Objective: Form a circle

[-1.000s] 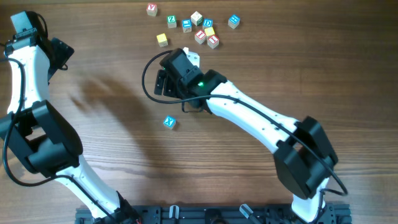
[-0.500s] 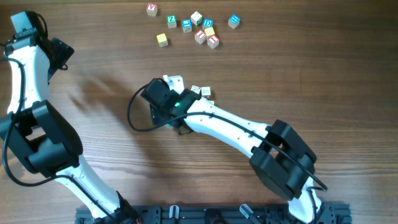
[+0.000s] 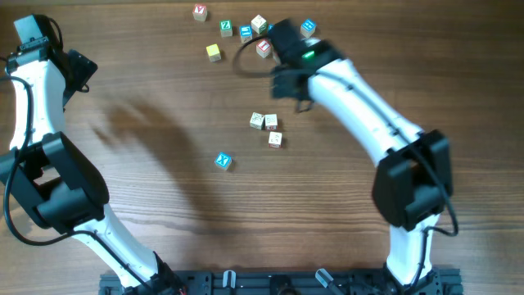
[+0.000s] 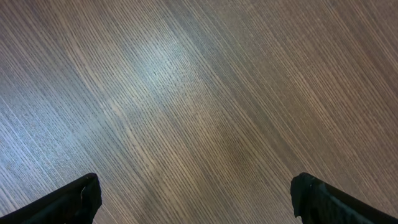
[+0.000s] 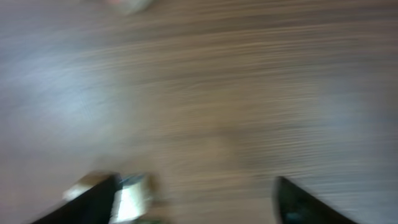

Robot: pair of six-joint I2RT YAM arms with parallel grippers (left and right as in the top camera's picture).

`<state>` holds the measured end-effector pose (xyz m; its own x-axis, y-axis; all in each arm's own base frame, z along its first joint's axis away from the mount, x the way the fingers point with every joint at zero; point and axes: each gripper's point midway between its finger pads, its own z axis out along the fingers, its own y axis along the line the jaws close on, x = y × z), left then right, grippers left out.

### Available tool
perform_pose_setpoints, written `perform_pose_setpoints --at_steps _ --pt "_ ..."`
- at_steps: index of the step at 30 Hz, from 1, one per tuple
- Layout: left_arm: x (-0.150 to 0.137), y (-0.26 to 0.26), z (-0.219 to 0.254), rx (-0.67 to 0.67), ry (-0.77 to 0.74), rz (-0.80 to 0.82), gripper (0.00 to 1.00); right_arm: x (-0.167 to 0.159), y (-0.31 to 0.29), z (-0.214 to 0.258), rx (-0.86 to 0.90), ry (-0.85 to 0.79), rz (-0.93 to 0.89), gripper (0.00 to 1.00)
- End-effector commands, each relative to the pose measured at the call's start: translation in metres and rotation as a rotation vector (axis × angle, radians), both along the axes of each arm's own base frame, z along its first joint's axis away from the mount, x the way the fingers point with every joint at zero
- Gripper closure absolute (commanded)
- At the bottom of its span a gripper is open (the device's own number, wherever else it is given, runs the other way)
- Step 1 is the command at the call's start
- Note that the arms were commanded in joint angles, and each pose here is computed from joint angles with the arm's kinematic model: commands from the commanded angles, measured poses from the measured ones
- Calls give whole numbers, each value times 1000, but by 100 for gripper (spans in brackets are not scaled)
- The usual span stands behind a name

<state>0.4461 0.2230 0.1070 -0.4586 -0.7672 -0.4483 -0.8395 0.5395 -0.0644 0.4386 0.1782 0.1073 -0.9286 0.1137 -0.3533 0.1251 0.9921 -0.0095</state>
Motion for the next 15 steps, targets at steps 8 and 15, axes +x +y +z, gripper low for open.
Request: perform_pose_setpoints --at_steps 8,15 --pt "1 3 10 13 -17 -2 0 56 -137 4 36 -83 -304 0" --pt "1 3 10 13 -17 -2 0 92 -141 22 83 -243 -320 0"
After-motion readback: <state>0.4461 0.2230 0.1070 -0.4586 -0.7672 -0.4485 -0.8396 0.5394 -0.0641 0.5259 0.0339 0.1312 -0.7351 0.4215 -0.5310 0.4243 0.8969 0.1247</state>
